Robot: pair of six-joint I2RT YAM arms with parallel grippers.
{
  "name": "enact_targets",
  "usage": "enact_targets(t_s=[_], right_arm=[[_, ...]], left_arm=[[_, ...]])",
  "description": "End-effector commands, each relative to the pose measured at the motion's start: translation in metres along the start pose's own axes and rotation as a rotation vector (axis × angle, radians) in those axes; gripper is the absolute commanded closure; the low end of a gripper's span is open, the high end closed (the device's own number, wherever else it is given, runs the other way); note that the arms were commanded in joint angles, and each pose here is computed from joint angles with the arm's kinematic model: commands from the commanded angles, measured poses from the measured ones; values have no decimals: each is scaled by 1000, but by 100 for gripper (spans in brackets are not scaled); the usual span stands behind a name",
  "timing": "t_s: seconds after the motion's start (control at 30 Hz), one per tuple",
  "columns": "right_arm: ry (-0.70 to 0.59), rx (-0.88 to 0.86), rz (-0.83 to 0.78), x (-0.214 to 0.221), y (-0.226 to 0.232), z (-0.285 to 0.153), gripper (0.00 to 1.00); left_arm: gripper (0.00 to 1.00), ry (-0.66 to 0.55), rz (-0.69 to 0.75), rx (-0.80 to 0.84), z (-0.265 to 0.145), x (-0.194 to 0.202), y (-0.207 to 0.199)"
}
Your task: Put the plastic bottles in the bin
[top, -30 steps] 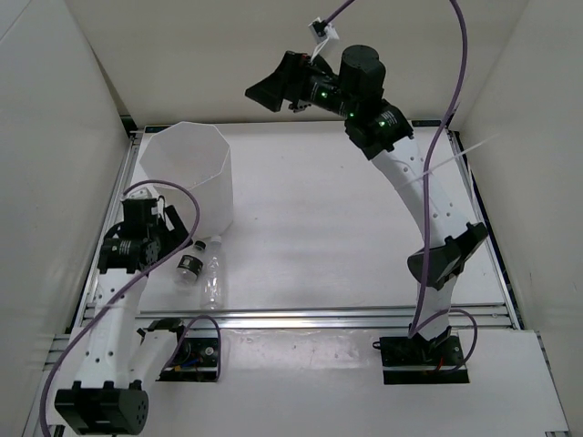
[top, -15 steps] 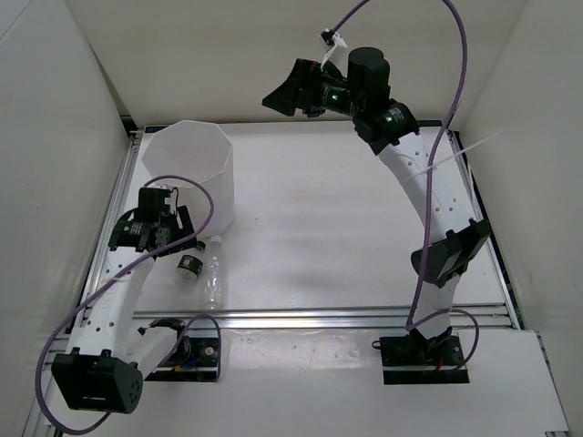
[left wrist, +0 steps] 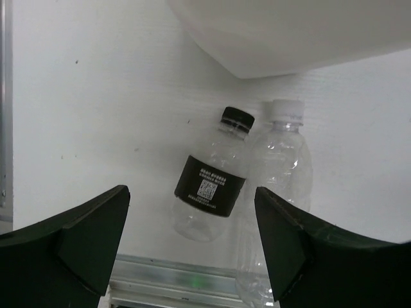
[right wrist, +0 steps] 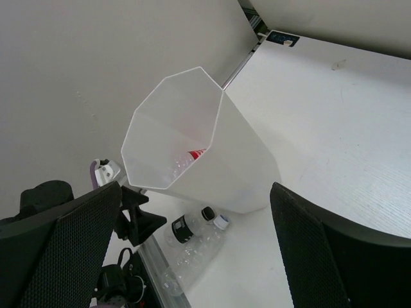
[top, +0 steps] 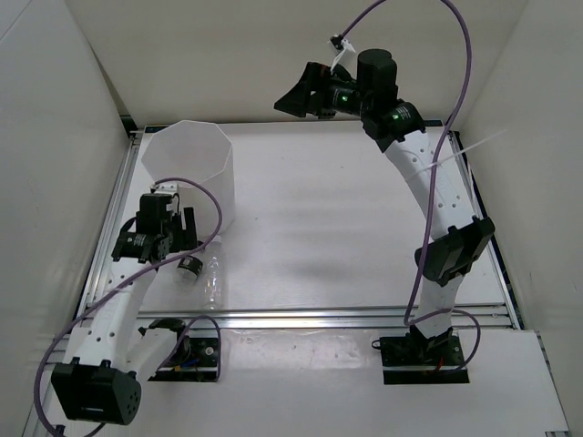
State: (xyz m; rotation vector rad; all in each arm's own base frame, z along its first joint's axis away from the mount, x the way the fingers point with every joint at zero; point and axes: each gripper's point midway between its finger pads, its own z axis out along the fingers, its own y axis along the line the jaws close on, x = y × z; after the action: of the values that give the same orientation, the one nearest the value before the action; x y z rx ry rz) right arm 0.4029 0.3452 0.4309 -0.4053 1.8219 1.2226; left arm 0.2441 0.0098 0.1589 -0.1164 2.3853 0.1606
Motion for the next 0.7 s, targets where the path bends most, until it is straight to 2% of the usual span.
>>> enact_targets(t_s=[0.0,0.13,0.2,0.43,0.67], right_arm=[[-39,-32,-29,-17,14,-25,0],[-38,-19,-12,-17,6,-29,0],[-31,-13,-5,-16,0,-31,0],[-44,3,17,-22,-9,-39,0],[-53,12,29,-28,-16,-47,0]], left_arm=[[11,28,80,62,3,-8,-11],[11,80,280,39,11,-2,-7],[11,110,335,5,17,11,-1],[11,192,397,116,29,59,-15],[11,212,422,109,43,83,-12]])
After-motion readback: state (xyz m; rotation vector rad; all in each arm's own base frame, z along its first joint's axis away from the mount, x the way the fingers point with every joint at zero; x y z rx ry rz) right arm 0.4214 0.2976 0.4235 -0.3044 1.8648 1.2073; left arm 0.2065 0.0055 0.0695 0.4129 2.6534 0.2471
